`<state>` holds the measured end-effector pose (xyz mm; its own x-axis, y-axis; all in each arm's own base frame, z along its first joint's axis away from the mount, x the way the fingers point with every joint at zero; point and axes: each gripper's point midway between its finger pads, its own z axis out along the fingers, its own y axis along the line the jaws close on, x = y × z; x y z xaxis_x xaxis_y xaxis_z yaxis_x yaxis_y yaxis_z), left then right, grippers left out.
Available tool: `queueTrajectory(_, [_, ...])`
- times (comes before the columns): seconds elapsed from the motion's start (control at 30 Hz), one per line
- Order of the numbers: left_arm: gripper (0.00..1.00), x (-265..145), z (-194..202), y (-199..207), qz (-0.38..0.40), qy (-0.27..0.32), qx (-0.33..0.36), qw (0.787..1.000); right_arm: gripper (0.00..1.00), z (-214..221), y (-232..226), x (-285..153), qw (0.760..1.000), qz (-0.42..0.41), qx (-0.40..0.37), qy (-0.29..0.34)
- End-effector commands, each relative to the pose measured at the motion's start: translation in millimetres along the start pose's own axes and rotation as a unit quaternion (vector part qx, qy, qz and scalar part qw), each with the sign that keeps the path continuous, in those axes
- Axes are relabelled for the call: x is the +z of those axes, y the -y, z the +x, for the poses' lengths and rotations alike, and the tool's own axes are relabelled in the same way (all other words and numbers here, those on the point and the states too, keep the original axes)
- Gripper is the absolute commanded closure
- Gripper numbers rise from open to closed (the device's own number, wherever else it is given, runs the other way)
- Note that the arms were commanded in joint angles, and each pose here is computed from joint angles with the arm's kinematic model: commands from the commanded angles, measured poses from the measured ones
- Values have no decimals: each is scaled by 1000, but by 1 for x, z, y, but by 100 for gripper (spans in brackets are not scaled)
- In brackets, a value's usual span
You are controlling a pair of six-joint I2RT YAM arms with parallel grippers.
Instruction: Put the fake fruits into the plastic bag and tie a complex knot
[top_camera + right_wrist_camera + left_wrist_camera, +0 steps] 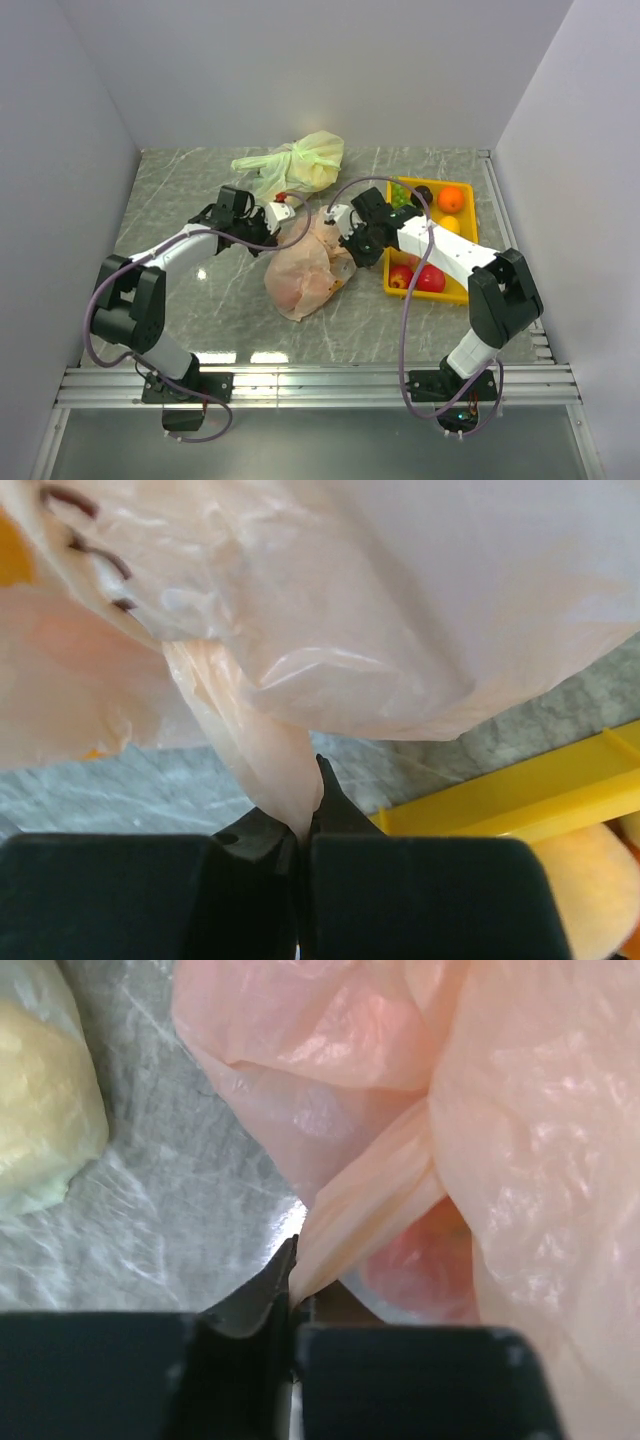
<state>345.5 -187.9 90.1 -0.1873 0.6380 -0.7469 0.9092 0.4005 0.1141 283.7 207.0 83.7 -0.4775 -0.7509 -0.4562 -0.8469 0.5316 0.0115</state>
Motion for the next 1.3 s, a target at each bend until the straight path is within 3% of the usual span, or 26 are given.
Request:
queueTrajectory(0.0, [99, 3, -10, -3, -21, 26, -96, 995, 100, -18, 9, 1, 996, 29, 65, 46])
queueTrajectory(0.07, [99, -3, -5, -7, -54, 26, -149, 987, 100, -17, 19, -8, 991, 47, 102, 66])
queueTrajectory(0.17, [99, -28, 3, -16, -130, 30, -292, 947, 100, -15, 38, -22, 977, 83, 173, 94])
queueTrajectory(0.27, [99, -51, 13, -20, -197, 25, -407, 891, 100, -8, 58, -38, 955, 103, 253, 118])
queueTrajectory(0.3, [99, -59, 19, -23, -223, 26, -457, 861, 100, -6, 62, -41, 944, 105, 289, 124])
queueTrajectory(0.37, [99, -76, 29, -27, -249, 34, -491, 834, 100, 6, 73, -47, 928, 108, 334, 124])
queueTrajectory(0.4, [99, -87, 38, -34, -267, 42, -524, 808, 100, 11, 76, -48, 918, 110, 360, 123])
queueTrajectory(0.5, [100, -120, 58, -49, -311, 66, -552, 771, 100, 42, 95, -50, 891, 132, 421, 109])
queueTrajectory(0.57, [99, -128, 69, -50, -320, 67, -558, 763, 100, 63, 101, -46, 878, 145, 445, 95])
queueTrajectory(0.6, [99, -146, 85, -61, -346, 71, -569, 742, 100, 76, 114, -49, 866, 164, 462, 93])
queueTrajectory(0.8, [99, -178, 135, -78, -398, 52, -593, 698, 100, 116, 136, -46, 843, 194, 496, 74])
queueTrajectory(0.93, [99, -175, 147, -80, -397, 42, -602, 692, 100, 120, 137, -40, 846, 192, 493, 68])
queueTrajectory(1.03, [100, -169, 128, -82, -360, 68, -591, 719, 100, 106, 128, -39, 860, 164, 477, 76])
queueTrajectory(1.17, [99, -176, 82, -95, -341, 112, -536, 764, 100, 53, 115, -52, 889, 141, 419, 121])
queueTrajectory(1.27, [100, -188, 74, -107, -362, 119, -512, 770, 100, 33, 123, -58, 893, 147, 401, 138])
